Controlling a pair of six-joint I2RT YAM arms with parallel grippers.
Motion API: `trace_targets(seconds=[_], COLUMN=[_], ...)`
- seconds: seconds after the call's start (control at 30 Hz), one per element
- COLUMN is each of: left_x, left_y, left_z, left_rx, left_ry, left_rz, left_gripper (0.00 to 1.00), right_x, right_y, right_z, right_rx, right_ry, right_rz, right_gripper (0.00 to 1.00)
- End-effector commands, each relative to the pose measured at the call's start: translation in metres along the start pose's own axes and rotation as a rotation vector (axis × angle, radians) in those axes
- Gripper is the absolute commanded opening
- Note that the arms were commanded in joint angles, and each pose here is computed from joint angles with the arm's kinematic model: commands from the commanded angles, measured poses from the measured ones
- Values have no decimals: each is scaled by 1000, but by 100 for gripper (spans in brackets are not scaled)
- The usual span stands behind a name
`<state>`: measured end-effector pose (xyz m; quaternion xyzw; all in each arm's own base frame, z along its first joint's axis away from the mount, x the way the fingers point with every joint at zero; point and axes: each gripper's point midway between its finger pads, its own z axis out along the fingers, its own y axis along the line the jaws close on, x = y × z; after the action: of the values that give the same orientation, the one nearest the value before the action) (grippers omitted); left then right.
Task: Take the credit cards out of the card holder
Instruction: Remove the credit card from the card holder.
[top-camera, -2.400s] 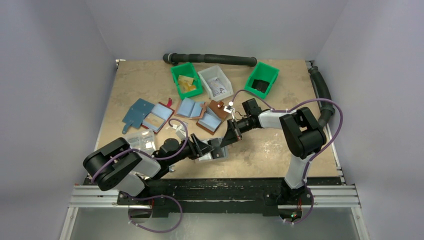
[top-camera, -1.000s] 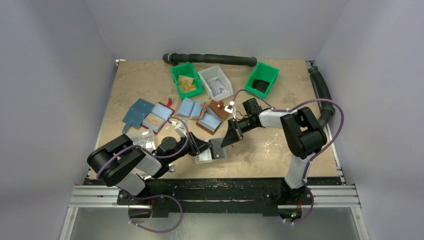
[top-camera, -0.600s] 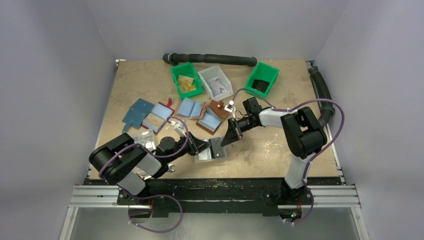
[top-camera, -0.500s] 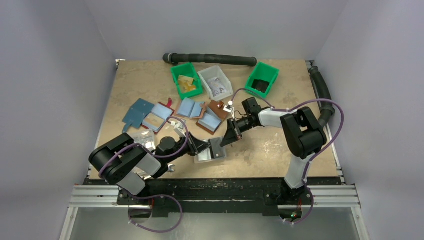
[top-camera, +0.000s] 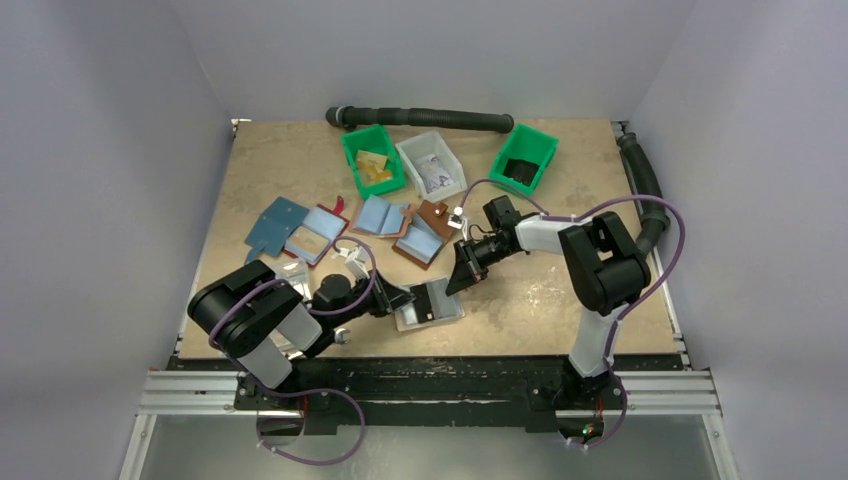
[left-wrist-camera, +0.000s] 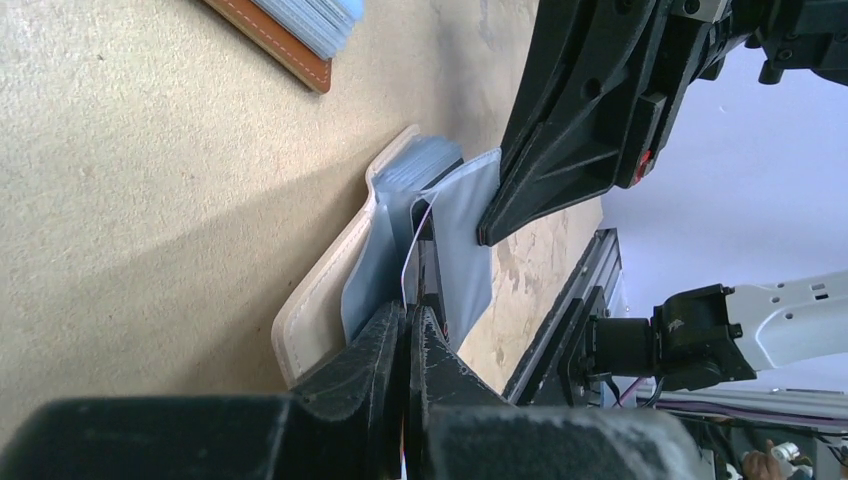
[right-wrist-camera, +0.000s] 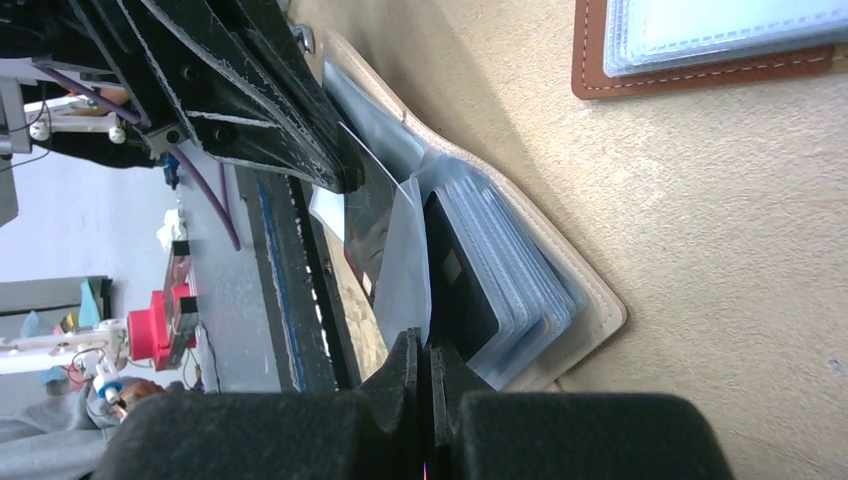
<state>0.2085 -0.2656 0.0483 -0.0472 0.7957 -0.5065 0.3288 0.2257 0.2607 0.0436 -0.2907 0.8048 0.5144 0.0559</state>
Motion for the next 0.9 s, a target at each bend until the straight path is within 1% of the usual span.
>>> trace_targets(seconds=[0.0,0.17,0.27,0.43,0.57,0.73,0.87], left_x=[10,6,4,4,2,-2,-8], left_y=[1,-7,-10,-11,-16,-25,-35], left_z=[-8,-13,-16,-18,-20,-22,-23], left_rx=[28,63,70,70,87,117,142], left_ry=[41,27,22,21,18,8,-5], left_rz=[31,47,52,63,72,84,102], left_gripper=[0,0,0,0,0,0,0], right_x=[-13,-11,-8,-8,-7,-7,-9], right_y=[-17,-21,-19,-13,-6,3,9], right_z=[-6,-9,-11,-12,-14,-17,-21], right_rx=[100,129,121,96,62,28,22], right_ry=[-7,15,39,41,55,70,68], right_rz=[-61,-84,-108,-128,-151,-196,-230], right_gripper=[0,0,0,0,3,9,22])
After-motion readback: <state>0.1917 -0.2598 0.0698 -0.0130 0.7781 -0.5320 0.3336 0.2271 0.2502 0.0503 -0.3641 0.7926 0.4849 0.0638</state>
